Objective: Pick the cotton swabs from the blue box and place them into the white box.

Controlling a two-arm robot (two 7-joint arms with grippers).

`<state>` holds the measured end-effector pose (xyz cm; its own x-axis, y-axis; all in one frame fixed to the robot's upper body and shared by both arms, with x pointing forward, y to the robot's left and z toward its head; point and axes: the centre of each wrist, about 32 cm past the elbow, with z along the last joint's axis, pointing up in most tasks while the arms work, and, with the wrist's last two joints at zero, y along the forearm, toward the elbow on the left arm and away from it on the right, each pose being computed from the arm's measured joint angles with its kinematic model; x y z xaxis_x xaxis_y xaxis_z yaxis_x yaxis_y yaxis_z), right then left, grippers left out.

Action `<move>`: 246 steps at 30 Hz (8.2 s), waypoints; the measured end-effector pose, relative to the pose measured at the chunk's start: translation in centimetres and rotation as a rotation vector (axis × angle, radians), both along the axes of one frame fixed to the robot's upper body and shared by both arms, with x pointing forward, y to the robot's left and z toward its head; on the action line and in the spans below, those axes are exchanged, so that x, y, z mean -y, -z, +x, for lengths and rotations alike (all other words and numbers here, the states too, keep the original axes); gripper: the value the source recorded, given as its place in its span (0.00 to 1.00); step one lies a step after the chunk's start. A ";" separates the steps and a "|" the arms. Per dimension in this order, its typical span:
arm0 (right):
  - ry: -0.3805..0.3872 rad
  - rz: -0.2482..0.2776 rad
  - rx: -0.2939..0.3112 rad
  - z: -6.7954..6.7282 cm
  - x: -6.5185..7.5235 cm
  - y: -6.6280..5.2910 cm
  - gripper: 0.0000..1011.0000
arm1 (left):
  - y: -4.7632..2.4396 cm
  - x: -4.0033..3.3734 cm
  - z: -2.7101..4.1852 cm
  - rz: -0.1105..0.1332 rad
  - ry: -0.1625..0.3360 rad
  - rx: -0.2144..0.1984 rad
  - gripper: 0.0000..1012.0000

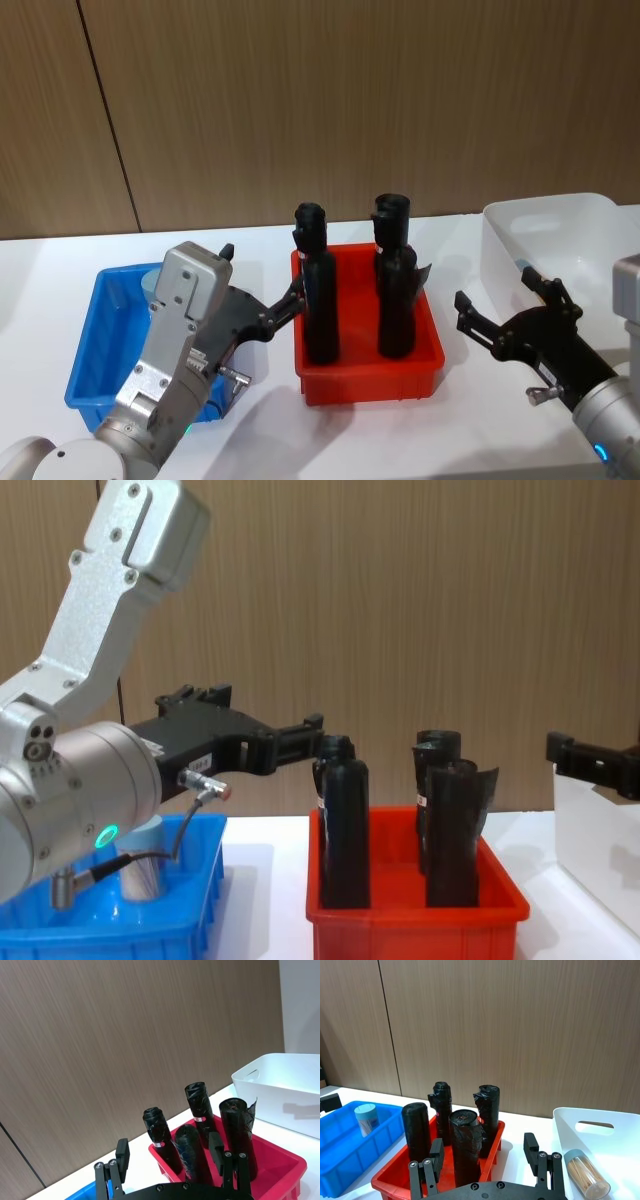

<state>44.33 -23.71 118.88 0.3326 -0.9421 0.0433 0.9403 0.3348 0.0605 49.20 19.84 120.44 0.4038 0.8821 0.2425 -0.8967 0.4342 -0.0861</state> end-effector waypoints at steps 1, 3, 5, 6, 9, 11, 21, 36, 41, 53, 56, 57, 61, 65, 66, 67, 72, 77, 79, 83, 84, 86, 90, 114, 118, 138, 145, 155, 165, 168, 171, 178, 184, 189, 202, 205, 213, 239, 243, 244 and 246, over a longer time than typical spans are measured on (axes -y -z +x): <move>0.000 0.000 0.000 0.0 0.0 0.0 0.99 | 0.00 0.00 0.00 0.000 0.000 0.000 0.99; 0.000 0.000 0.000 0.0 0.0 0.0 0.99 | 0.00 0.00 0.00 0.000 0.000 0.000 0.99; 0.000 0.000 0.000 0.0 0.0 0.0 0.99 | 0.00 0.00 0.00 0.000 0.000 0.000 0.99; -0.001 0.000 0.000 0.0 0.0 0.0 0.99 | 0.00 0.00 0.00 0.000 0.000 0.000 0.99; -0.003 0.000 -0.001 0.1 0.1 0.0 0.99 | 0.00 0.00 0.00 0.000 0.000 0.000 0.99; -0.008 -0.001 -0.002 0.3 0.2 0.1 0.99 | 0.00 0.00 0.00 0.000 0.000 0.000 0.99; -0.056 -0.006 -0.012 1.9 0.8 0.3 0.99 | 0.00 0.00 0.00 0.000 0.000 0.000 0.99; -0.160 -0.009 -0.035 5.9 2.3 0.9 0.99 | 0.00 0.00 0.00 0.000 0.000 0.000 0.99; -0.204 -0.009 -0.042 7.0 2.7 1.2 0.99 | 0.00 0.00 0.00 0.000 0.000 0.000 0.99; -0.308 -0.011 -0.068 9.2 3.5 1.7 0.99 | 0.00 0.00 0.00 0.000 0.000 0.000 0.99; -0.333 -0.009 -0.079 9.7 3.7 1.9 0.99 | 0.00 0.00 0.00 0.000 0.000 0.000 0.99; -0.338 -0.009 -0.081 9.8 3.7 1.9 0.99 | 0.00 0.00 0.00 0.000 0.000 0.000 0.99; -0.368 -0.002 -0.098 10.6 3.9 2.2 0.99 | 0.00 0.00 0.00 0.000 0.000 0.000 0.99; -0.389 0.003 -0.112 11.2 4.0 2.4 0.99 | 0.00 0.00 0.00 0.000 0.000 0.000 0.99; -0.393 0.004 -0.114 11.4 4.0 2.4 0.99 | 0.00 0.00 0.00 0.000 0.000 0.000 0.99; -0.398 0.004 -0.117 11.5 4.0 2.4 0.99 | 0.00 0.00 0.00 0.000 0.000 0.000 0.99; -0.414 0.007 -0.127 12.3 3.8 2.5 0.99 | 0.00 0.00 0.00 0.000 0.000 0.000 0.99; -0.419 0.006 -0.137 13.0 3.7 2.7 0.99 | 0.00 0.00 0.00 0.000 0.000 0.000 0.99; -0.419 0.003 -0.139 13.3 3.6 2.7 0.99 | 0.00 0.01 0.00 0.000 0.000 0.000 0.99; -0.417 -0.003 -0.144 13.9 3.4 2.7 0.99 | 0.00 0.00 0.00 0.000 0.000 0.000 0.99; -0.417 -0.005 -0.145 14.0 3.4 2.7 0.99 | 0.00 0.00 0.00 0.000 0.000 0.000 0.99; -0.415 -0.009 -0.147 14.3 3.2 2.7 0.99 | 0.00 0.00 0.00 0.000 0.000 0.000 0.99; -0.408 -0.020 -0.150 14.8 3.0 2.7 0.99 | 0.00 0.00 0.00 0.000 0.000 0.000 0.99; -0.374 -0.070 -0.168 17.2 1.7 3.0 0.99 | 0.00 0.00 0.00 0.000 0.000 0.000 0.99; -0.371 -0.077 -0.170 17.5 1.5 3.1 0.99 | 0.00 0.00 0.00 0.000 0.000 0.000 0.99; -0.352 -0.097 -0.175 18.6 0.8 3.3 0.64 | 0.00 0.00 0.00 0.000 0.000 0.000 0.99; -0.354 -0.092 -0.160 18.6 0.7 2.9 0.54 | 0.00 0.00 0.00 0.000 0.000 0.000 0.99; -0.354 -0.052 -0.091 17.7 0.8 0.8 0.50 | 0.00 0.00 0.00 0.000 0.000 0.000 0.99; -0.317 -0.006 -0.006 16.4 1.5 -2.1 0.50 | 0.00 0.00 0.00 0.000 0.000 0.000 0.99; -0.297 0.005 0.019 16.0 1.9 -3.0 0.50 | 0.00 0.00 0.00 0.000 0.000 0.000 0.99; -0.267 0.015 0.051 15.4 2.5 -4.2 0.50 | 0.00 0.00 0.00 0.000 0.000 0.000 0.99; -0.210 0.021 0.097 14.6 3.6 -5.7 0.50 | 0.00 0.00 0.00 0.000 0.000 0.000 0.99; -0.130 0.016 0.132 14.0 4.6 -6.9 0.50 | 0.00 0.00 0.00 0.000 0.000 0.000 0.99; -0.074 0.002 0.144 13.8 5.4 -7.5 0.50 | 0.00 0.00 0.00 0.000 0.000 0.000 0.99; 0.057 -0.044 0.102 13.8 7.5 -7.2 0.50 | 0.00 0.00 0.00 0.000 0.000 0.000 0.99; 0.081 -0.053 0.080 13.9 7.9 -6.9 0.50 | 0.00 0.00 0.00 0.000 0.000 0.000 0.99; 0.137 -0.068 0.023 14.3 9.1 -5.8 0.50 | 0.00 0.00 0.00 0.000 0.000 0.000 0.99; 0.250 -0.050 -0.162 15.5 11.6 -1.7 0.50 | 0.00 0.00 0.00 0.000 0.000 0.000 0.99; 0.254 -0.047 -0.186 15.7 11.8 -1.1 0.50 | 0.00 0.01 0.00 0.000 0.000 0.000 0.99; 0.255 -0.046 -0.190 15.8 11.8 -1.0 0.50 | 0.00 0.00 0.00 0.000 0.000 0.000 0.99; 0.257 -0.045 -0.198 15.9 11.9 -0.8 0.50 | 0.00 0.00 0.00 0.000 0.000 0.000 0.99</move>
